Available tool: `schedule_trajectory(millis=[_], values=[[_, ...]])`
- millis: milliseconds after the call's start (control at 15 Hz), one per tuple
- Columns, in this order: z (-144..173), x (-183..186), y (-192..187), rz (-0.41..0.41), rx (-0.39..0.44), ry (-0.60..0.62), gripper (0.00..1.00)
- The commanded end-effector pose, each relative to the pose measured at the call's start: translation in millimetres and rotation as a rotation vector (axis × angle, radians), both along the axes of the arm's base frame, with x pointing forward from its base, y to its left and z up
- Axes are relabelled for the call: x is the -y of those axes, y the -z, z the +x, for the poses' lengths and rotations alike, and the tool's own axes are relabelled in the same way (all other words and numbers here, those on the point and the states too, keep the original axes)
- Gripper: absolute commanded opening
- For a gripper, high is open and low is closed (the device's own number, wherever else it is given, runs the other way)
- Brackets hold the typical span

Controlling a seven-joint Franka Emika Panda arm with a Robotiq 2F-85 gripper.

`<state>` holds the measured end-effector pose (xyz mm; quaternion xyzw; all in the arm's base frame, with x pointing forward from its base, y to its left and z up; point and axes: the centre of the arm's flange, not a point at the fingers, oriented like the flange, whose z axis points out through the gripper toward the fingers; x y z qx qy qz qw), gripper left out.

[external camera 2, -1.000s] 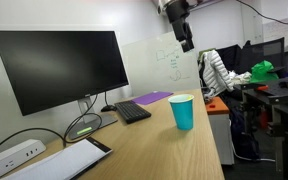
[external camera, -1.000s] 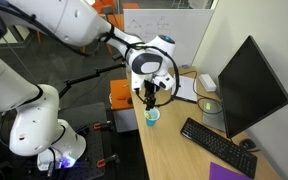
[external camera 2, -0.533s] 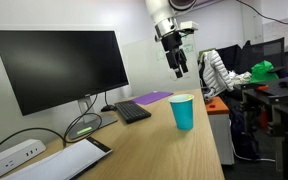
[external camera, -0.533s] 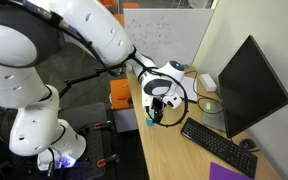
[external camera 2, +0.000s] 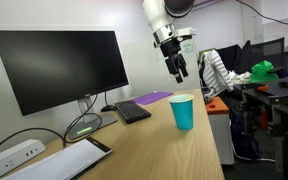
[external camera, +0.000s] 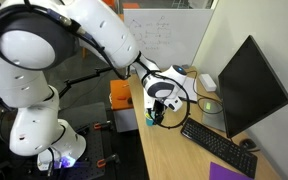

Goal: Move the cup to the right

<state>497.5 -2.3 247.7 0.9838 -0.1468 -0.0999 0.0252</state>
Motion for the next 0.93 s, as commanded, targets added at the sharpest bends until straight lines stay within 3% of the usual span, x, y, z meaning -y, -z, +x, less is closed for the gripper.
schedule_trajectory(millis=[0,333,533,667,733,867], values=[[0.8,0.4,3.4,0.008,0.015,-0.005,1.0],[2.4,-2.6,30.3,0.092,0.018,-0.015,1.0],[3.7,-5.2,47.8,0.082,0.019,-0.011,1.0],[4.6,-7.0,58.9,0.075,0.014,-0.02,0.88],[5.2,-8.2,64.7,0.073,0.01,-0.025,0.74],[5.9,-10.4,75.8,0.066,0.004,-0.03,0.71]])
